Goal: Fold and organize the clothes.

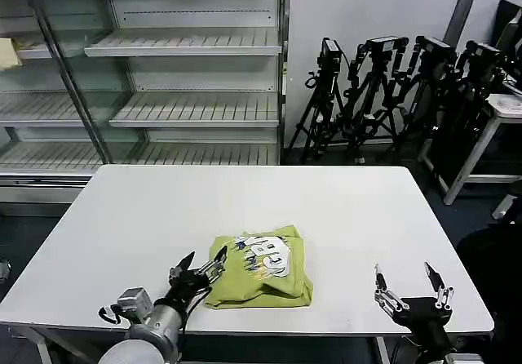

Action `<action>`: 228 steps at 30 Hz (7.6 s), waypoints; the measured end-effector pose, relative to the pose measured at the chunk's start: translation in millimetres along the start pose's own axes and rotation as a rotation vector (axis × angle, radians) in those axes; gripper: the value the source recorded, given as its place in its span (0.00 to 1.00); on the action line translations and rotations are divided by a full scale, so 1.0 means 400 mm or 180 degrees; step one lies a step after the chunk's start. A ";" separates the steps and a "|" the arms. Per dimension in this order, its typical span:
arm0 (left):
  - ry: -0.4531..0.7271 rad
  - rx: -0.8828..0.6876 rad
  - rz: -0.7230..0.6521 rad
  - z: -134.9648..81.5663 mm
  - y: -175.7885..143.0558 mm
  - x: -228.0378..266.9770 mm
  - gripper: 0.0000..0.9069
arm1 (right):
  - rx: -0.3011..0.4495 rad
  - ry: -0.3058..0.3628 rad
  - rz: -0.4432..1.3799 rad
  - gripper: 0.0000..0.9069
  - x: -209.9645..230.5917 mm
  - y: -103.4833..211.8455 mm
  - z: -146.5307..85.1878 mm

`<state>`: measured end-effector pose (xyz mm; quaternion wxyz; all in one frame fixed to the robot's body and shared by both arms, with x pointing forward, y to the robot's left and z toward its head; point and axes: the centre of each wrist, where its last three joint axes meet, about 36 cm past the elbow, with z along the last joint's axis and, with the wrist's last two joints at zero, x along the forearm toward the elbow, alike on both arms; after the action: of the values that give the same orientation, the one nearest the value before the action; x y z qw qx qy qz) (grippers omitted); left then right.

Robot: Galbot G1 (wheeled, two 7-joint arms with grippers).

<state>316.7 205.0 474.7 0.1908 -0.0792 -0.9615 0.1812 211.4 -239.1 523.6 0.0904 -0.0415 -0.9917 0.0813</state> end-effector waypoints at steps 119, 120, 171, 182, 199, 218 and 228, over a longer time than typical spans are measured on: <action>-0.0548 -0.0347 -0.0427 -0.338 0.295 0.149 0.02 | -0.0072 0.0010 0.0104 1.00 0.011 0.002 -0.005; -0.0520 -0.0444 -0.0418 -0.328 0.283 0.143 0.02 | -0.0069 0.0010 0.0105 1.00 0.012 0.002 -0.004; 0.0052 -0.0504 0.0693 0.028 -0.328 -0.374 1.00 | -0.0007 0.0006 0.0124 1.00 0.024 0.011 0.005; -0.0490 -0.0435 0.0537 0.000 -0.219 -0.209 1.00 | -0.0014 -0.0118 -0.0009 1.00 0.016 0.013 -0.002; -0.1029 -0.1133 -0.0341 0.031 -0.085 0.061 1.00 | -0.0142 -0.0285 -0.0219 1.00 0.002 0.017 -0.014; -0.1052 -0.1155 -0.0585 0.024 -0.089 0.197 1.00 | -0.0232 -0.0357 -0.0347 1.00 0.001 0.031 -0.017; -0.1025 -0.1137 -0.0605 0.028 -0.094 0.213 1.00 | -0.0238 -0.0384 -0.0354 1.00 0.000 0.034 -0.018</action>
<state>231.1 185.6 508.4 0.0343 0.0089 -0.9994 0.0001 213.7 -224.5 528.3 0.0333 0.0153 -0.9985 0.0414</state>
